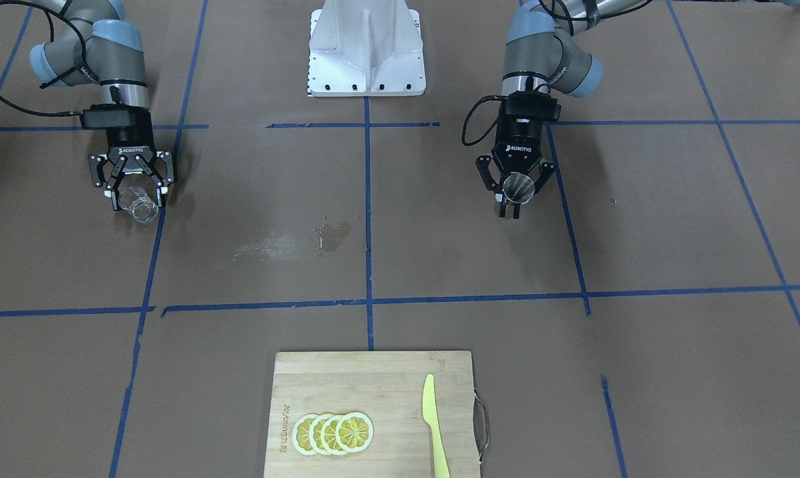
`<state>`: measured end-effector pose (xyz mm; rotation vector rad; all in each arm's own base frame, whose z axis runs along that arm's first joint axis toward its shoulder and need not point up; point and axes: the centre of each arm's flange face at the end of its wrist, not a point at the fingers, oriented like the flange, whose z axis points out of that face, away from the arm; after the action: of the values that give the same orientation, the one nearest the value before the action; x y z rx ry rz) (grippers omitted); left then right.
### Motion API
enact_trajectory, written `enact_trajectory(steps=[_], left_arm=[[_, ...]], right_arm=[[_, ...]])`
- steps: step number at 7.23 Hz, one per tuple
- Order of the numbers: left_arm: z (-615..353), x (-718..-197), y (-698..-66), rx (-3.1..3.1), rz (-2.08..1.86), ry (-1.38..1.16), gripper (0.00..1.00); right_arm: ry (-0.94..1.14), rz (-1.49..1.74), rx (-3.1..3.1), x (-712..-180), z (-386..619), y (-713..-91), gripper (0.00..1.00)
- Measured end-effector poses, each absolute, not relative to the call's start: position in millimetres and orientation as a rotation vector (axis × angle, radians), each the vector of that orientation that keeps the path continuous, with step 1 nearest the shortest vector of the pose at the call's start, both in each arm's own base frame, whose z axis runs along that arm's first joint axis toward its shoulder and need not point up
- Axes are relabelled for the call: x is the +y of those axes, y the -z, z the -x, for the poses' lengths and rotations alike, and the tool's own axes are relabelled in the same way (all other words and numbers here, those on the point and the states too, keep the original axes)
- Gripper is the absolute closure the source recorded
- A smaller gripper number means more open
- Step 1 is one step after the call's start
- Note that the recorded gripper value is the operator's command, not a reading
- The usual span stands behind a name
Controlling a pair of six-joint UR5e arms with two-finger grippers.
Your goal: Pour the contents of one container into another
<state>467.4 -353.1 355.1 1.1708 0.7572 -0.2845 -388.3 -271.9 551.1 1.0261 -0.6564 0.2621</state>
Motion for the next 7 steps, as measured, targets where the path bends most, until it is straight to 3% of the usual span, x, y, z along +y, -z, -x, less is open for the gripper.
enact_trajectory(steps=[3,4,5,6,7], left_arm=[[-467.3,-353.1,-354.9,0.758,-1.171,0.285,1.00],[-467.3,-353.1,-354.9,0.758,-1.171,0.285,1.00],[-467.2,-353.0,-354.5,0.758,-1.171,0.285,1.00],[-467.4,-353.1,-354.2,0.759,-1.171,0.285,1.00],[-467.5,-353.1,-354.3,0.759,-1.171,0.285,1.00]], right_arm=[[-0.260,-1.024,-0.657,-271.8,389.0,-551.6,0.22],[-0.259,-1.024,-0.656,-271.6,389.3,-551.8,0.27],[-0.259,-1.023,-0.656,-271.6,389.4,-552.0,0.48],[-0.259,-1.023,-0.656,-271.6,389.3,-552.1,0.79],[-0.258,-1.023,-0.657,-271.6,389.4,-551.4,0.95]])
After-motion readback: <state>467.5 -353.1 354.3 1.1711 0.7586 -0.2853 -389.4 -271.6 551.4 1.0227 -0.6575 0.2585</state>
